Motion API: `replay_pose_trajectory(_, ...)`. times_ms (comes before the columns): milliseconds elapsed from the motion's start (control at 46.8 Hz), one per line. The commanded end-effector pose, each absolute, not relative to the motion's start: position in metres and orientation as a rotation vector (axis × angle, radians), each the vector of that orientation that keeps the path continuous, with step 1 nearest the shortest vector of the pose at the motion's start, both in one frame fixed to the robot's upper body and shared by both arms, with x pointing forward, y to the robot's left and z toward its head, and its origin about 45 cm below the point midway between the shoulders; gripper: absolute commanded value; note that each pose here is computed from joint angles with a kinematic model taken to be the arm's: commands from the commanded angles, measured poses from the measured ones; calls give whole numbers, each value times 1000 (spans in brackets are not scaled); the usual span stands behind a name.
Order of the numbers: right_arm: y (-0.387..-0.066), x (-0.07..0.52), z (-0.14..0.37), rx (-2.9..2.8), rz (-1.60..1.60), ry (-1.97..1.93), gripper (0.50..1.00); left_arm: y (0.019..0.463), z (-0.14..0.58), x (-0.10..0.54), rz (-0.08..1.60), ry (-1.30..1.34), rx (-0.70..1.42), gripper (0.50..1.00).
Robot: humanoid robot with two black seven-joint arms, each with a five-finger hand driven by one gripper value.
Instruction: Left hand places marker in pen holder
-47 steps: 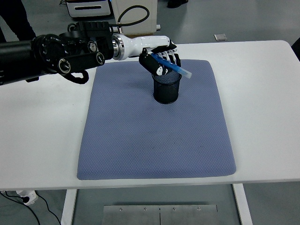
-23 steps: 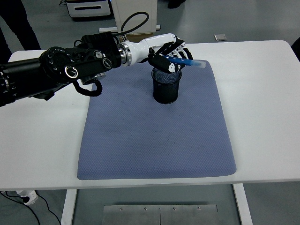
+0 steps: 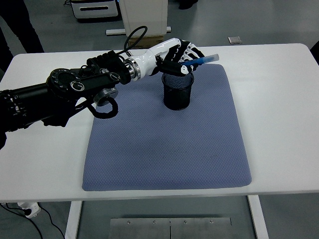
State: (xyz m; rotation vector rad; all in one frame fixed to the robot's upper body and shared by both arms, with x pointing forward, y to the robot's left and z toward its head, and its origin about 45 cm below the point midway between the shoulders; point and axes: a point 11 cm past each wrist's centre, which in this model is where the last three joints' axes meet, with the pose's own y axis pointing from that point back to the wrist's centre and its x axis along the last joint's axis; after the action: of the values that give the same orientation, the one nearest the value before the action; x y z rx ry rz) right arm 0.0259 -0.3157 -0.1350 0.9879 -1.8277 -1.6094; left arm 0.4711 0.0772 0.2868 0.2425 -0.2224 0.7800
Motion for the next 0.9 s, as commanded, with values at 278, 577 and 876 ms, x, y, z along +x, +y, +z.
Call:
replay_pose_trajectory(278, -316, 26, -135, 988, -1610, -1828, 1000, 83, 272, 470, 896, -60, 114, 540)
replay_pose_trajectory(577, -316, 26, -135, 988, -1610, -1828, 1000, 72, 261, 463, 919, 30, 58, 651)
replay_pose_trajectory(876, -316, 26, -135, 988, -1610, -1828, 1000, 70, 260, 463, 935, 33, 54, 865)
